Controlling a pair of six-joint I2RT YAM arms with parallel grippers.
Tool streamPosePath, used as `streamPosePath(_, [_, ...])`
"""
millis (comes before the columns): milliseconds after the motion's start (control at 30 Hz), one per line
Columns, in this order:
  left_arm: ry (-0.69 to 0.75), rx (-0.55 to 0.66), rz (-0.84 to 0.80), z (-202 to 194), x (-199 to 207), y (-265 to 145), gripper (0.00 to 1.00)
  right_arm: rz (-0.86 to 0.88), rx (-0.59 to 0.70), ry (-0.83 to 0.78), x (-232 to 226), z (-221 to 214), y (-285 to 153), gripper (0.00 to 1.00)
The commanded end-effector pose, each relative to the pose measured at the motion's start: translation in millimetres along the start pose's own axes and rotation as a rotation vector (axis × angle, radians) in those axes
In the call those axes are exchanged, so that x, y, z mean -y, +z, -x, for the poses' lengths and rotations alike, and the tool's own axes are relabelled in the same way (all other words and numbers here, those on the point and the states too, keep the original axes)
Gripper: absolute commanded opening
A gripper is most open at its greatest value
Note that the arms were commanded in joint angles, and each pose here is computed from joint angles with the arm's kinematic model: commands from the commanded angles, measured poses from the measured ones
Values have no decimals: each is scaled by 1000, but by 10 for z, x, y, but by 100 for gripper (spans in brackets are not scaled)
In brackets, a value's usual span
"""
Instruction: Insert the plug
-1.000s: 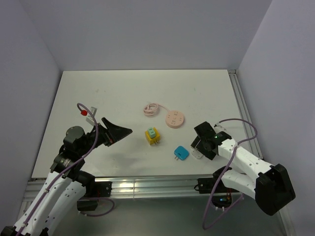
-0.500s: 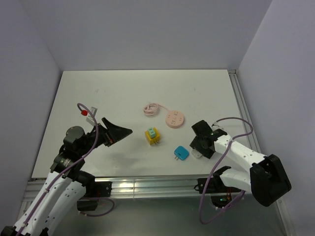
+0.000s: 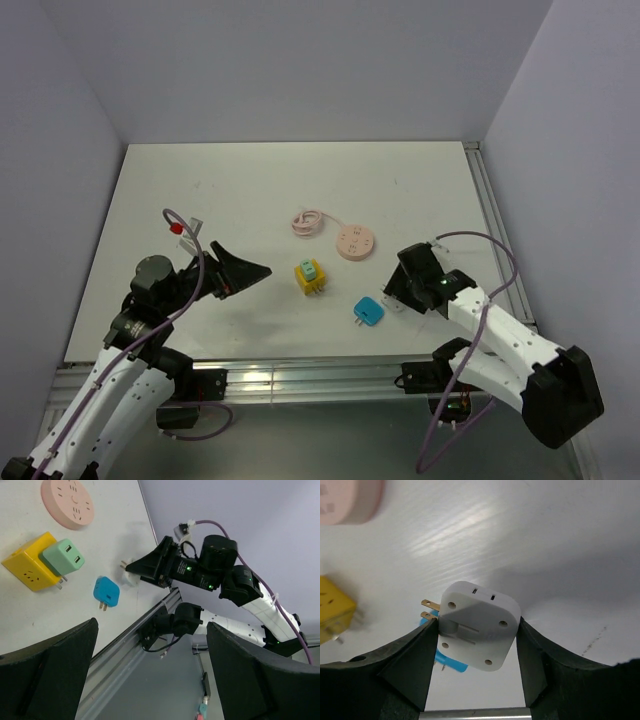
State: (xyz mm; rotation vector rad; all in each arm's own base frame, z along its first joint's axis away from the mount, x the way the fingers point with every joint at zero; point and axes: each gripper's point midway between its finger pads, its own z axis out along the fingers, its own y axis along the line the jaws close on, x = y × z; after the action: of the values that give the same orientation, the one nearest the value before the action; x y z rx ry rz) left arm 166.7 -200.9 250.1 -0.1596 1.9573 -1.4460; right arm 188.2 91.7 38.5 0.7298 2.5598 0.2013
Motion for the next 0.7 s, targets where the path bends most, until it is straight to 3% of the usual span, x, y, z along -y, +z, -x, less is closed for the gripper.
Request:
streamPosePath(0, [66,-55,-81,-85,89,12,95,169,102,-84,-241,211,-205,15])
streamPosePath(33, [73,-81,-91,-126,84,19,95,205,108,-100,-299,229,-266,8])
streamPosePath(100, [89,-106,-115,-162,106,26,93,278,151,-140,-397,305,-424,5])
streamPosePath(200, [94,-151,-175,-222,188,33,91,417,191,-199,-561,336,-664,5])
streamPosePath(400, [121,-204,-243,-364,423,137,90,733,82,-347,-945,25,-1139,8])
streamPosePath(667, [111,-358,-241,-841,573,408,87,937,22,-602,-1289,-479,-1760,9])
